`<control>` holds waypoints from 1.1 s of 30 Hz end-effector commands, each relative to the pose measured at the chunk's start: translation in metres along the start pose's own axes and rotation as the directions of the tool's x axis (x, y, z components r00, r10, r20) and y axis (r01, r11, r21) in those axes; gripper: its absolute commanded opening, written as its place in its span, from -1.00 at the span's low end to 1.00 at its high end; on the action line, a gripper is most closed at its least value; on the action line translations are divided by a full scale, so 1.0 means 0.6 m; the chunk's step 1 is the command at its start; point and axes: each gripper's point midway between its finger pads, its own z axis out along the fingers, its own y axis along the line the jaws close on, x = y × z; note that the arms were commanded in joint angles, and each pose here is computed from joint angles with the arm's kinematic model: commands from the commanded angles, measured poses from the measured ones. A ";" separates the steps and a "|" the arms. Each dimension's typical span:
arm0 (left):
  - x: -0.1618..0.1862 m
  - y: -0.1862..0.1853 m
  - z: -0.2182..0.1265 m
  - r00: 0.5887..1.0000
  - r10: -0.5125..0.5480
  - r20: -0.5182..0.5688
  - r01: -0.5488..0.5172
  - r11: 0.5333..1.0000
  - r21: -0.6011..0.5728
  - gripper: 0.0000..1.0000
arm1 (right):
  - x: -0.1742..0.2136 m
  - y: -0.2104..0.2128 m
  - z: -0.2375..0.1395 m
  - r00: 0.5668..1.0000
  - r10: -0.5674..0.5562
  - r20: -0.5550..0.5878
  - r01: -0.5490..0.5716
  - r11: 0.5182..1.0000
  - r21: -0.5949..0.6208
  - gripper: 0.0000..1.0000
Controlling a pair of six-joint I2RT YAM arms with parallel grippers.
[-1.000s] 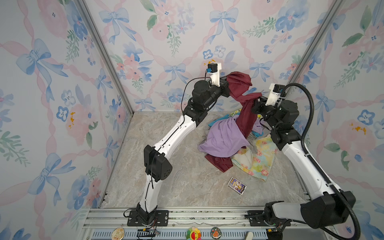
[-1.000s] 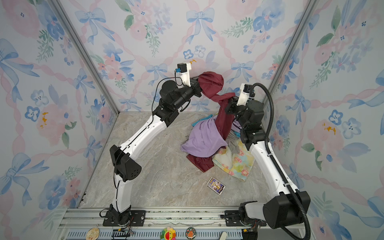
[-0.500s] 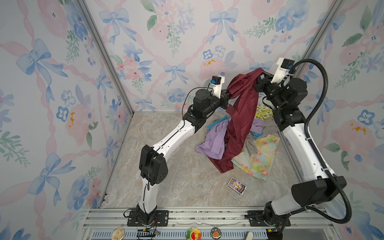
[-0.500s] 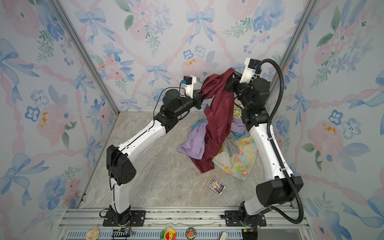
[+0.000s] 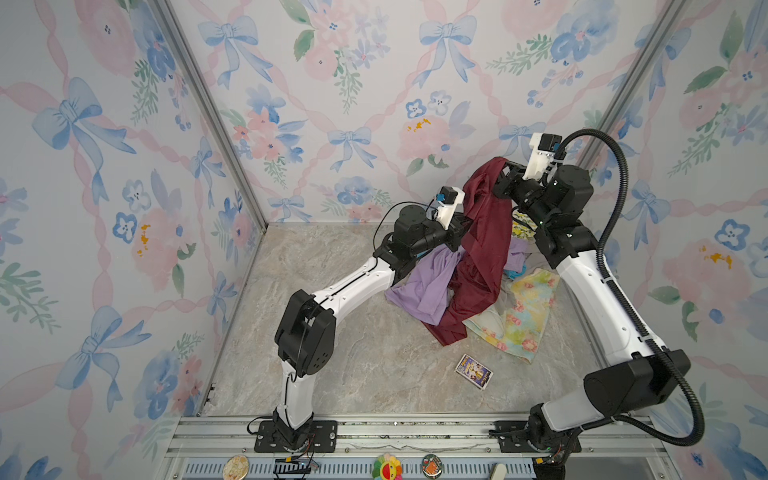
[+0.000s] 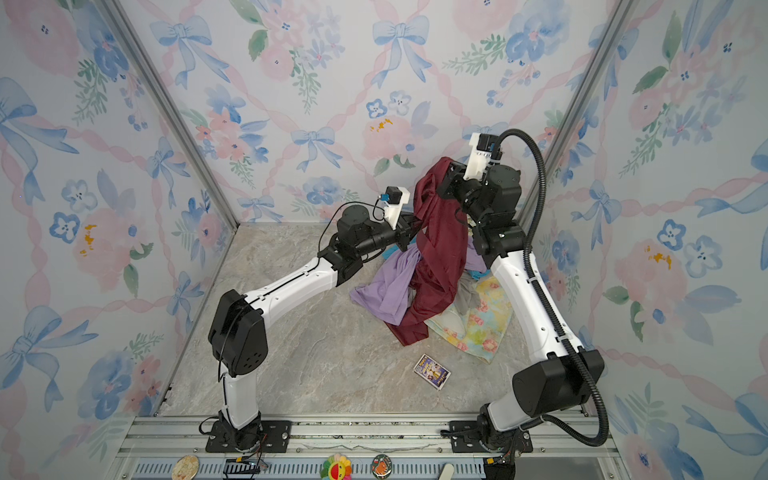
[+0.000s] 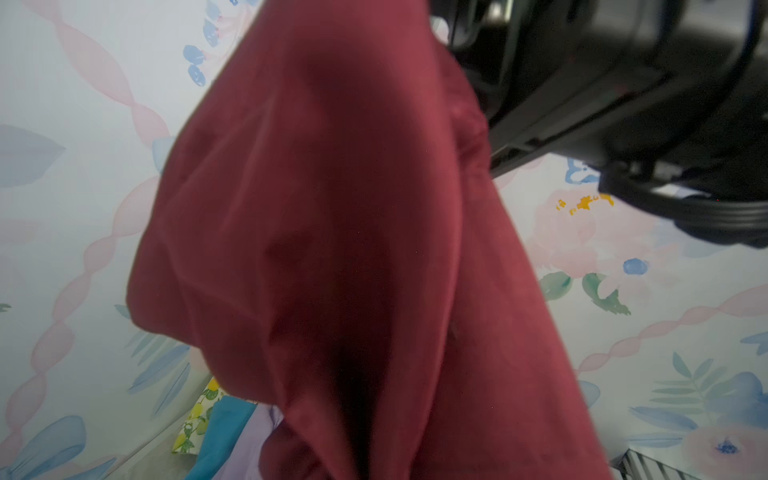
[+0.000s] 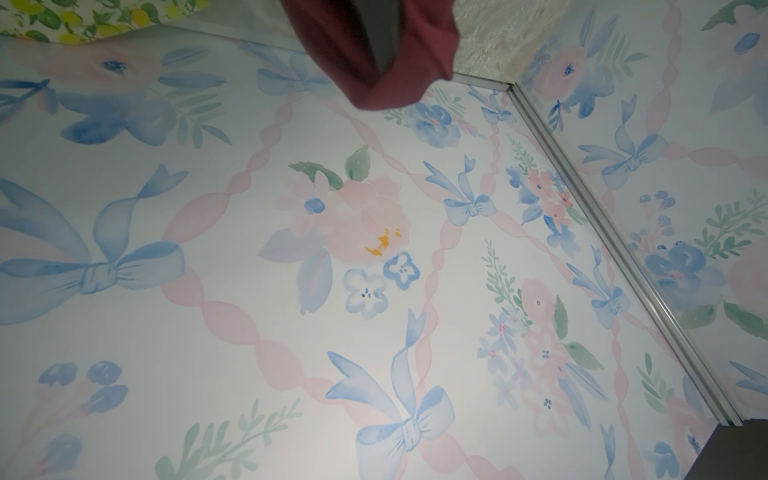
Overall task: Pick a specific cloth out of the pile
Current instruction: 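Grasp the hanging maroon shirt with the left gripper beside the right gripper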
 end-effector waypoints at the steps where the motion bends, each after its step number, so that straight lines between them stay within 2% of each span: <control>1: 0.074 -0.016 0.007 0.994 0.001 -0.105 0.005 0.999 0.047 -0.33 | -0.083 0.037 -0.046 0.987 -0.040 0.154 0.043 0.999 -0.014 -1.00; 2: 0.080 -0.016 0.009 0.994 -0.001 -0.110 0.007 0.999 0.047 0.02 | -0.079 0.038 -0.047 0.988 -0.040 0.151 0.042 0.999 -0.014 -1.00; 5: 0.088 -0.024 0.014 0.995 0.000 -0.104 0.008 0.998 0.070 0.33 | -0.068 0.037 -0.051 0.990 -0.039 0.138 0.041 0.999 -0.006 -1.00; 13: 0.070 -0.045 0.023 1.000 -0.031 -0.004 0.031 0.994 0.107 0.58 | -0.042 0.027 -0.054 0.994 -0.057 0.091 0.056 0.998 0.020 -1.00; 14: 0.066 -0.047 0.023 1.000 -0.027 0.008 0.026 0.994 0.106 0.63 | -0.039 0.027 -0.054 0.994 -0.058 0.088 0.056 0.998 0.021 -1.00; 16: 0.066 -0.045 0.028 0.999 -0.024 0.026 0.022 0.996 0.089 0.90 | -0.032 0.025 -0.055 0.995 -0.054 0.081 0.052 0.998 0.025 -1.00; 18: 0.061 -0.038 0.035 0.999 -0.026 0.047 0.023 0.998 0.059 0.95 | -0.025 0.025 -0.056 0.996 -0.055 0.073 0.053 0.998 0.035 -1.00; 22: 0.053 -0.037 0.051 0.994 -0.044 0.098 0.041 0.999 0.025 0.96 | -0.013 0.028 -0.053 0.997 -0.048 0.062 0.046 0.998 0.033 -1.00; 27: 0.067 0.002 0.084 0.988 -0.073 0.133 0.084 0.993 -0.079 0.96 | -0.004 0.050 -0.054 0.998 -0.035 0.056 0.035 0.999 0.006 -1.00; 29: 0.063 0.016 0.092 0.983 -0.064 0.174 0.087 0.988 -0.128 0.89 | -0.002 0.059 -0.060 0.998 -0.028 0.059 0.028 1.000 0.001 -1.00; 30: 0.058 0.021 0.096 0.978 -0.058 0.200 0.089 0.985 -0.151 0.81 | -0.001 0.064 -0.063 0.998 -0.020 0.063 0.020 1.000 -0.004 -1.00; 31: 0.054 0.027 0.101 0.973 -0.057 0.223 0.096 0.982 -0.165 0.61 | 0.002 0.068 -0.067 0.998 -0.011 0.062 0.012 1.000 -0.008 -1.00; 33: 0.043 0.037 0.111 0.963 -0.064 0.262 0.114 0.977 -0.180 -0.04 | 0.008 0.075 -0.076 0.998 -0.008 0.058 0.008 1.000 -0.008 -1.00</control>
